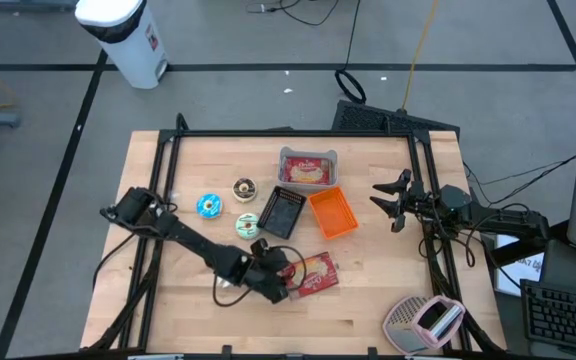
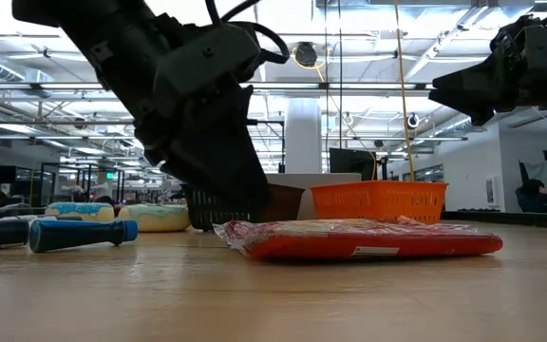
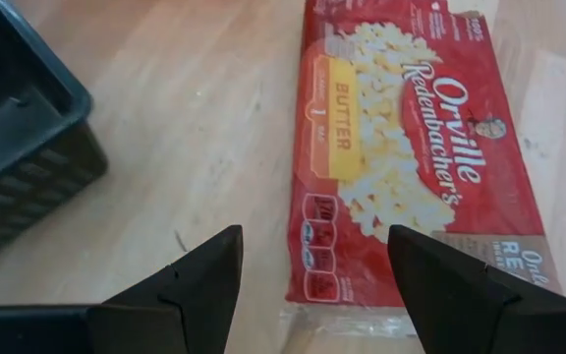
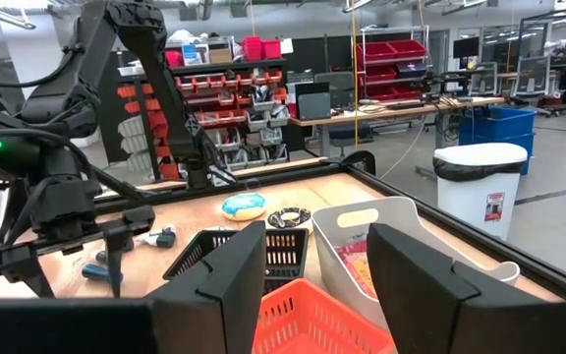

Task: Pick & Place Food Item
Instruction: Put the red popcorn bag into the white bin

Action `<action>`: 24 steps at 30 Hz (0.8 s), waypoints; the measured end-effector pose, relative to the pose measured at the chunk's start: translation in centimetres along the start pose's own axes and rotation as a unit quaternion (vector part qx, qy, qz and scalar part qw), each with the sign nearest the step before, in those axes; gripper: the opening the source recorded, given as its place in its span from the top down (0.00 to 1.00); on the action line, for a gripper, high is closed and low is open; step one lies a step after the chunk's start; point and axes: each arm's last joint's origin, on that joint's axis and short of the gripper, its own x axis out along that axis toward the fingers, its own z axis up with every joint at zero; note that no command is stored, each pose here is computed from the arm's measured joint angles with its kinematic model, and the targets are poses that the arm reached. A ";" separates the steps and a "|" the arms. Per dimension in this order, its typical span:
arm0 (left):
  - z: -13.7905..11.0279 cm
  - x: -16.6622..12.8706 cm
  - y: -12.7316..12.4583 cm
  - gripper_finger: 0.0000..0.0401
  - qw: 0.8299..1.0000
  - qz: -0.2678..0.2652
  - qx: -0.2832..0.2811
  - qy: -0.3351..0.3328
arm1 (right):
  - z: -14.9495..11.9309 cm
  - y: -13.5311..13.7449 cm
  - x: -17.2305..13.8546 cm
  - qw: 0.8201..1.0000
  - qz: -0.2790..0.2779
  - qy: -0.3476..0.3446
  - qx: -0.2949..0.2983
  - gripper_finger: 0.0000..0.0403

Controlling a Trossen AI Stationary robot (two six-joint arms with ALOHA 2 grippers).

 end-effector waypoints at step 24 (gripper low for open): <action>-0.2 0.0 0.0 0.37 1.000 -0.015 -0.007 0.025 | 0.0 0.0 0.0 1.000 0.000 0.000 0.000 0.59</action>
